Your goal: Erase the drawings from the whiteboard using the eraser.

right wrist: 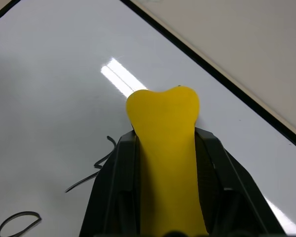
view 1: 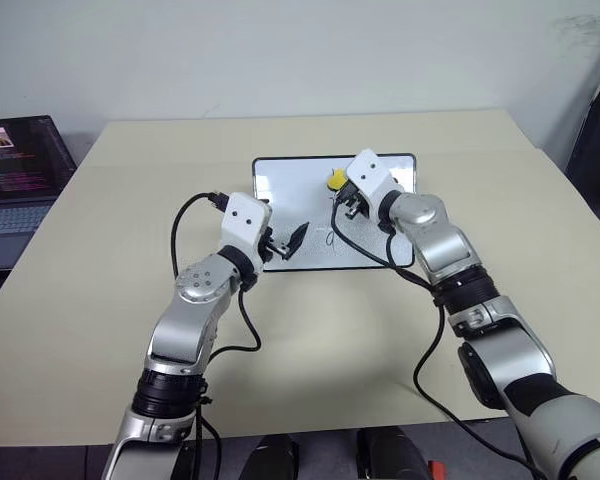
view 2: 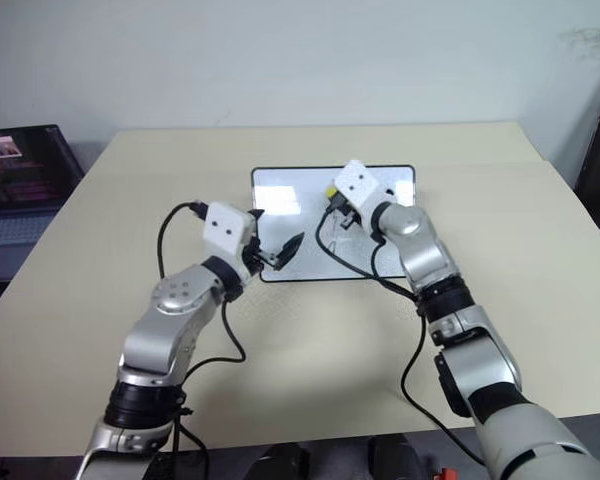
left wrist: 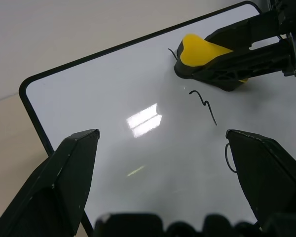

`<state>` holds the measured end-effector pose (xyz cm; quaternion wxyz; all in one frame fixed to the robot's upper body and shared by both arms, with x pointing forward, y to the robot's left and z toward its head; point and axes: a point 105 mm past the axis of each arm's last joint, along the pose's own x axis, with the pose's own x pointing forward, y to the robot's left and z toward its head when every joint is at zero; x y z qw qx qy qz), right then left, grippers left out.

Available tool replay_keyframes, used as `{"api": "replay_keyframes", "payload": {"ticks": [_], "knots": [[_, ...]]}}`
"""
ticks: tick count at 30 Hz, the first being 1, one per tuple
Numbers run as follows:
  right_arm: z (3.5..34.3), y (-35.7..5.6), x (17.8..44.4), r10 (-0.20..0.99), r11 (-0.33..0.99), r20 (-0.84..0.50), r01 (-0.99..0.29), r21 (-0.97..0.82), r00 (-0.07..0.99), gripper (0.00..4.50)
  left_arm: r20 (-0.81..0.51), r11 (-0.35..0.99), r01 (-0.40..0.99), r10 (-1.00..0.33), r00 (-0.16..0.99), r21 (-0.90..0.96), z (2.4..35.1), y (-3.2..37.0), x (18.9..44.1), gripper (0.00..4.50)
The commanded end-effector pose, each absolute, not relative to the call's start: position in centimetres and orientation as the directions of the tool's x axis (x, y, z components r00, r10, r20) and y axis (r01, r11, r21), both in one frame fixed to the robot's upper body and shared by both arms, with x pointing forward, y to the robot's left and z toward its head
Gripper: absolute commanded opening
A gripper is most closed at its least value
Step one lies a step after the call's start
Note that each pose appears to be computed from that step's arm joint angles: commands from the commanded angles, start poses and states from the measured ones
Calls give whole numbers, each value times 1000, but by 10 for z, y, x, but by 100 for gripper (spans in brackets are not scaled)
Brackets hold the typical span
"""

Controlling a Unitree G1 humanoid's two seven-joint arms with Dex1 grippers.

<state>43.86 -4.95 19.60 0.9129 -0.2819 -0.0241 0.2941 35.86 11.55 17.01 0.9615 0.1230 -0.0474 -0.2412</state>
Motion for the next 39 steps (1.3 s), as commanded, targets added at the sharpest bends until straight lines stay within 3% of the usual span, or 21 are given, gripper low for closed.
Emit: {"api": "replay_keyframes", "payload": {"ticks": [1,14,27,39], "knots": [[224,-53,444,532,704,-35,-465,-537,846,112,78,842,461,-498,863,281,182,110,358,450],[214,-44,461,532,671,-112,-499,-549,839,112,78,845,453,-491,867,283,176,113,357,450],[209,-4,448,624,613,-120,-579,-537,772,112,77,854,437,-474,877,283,174,118,357,450],[213,-8,442,633,620,-113,-589,-518,766,112,81,854,438,-476,876,279,174,116,359,450]]}}
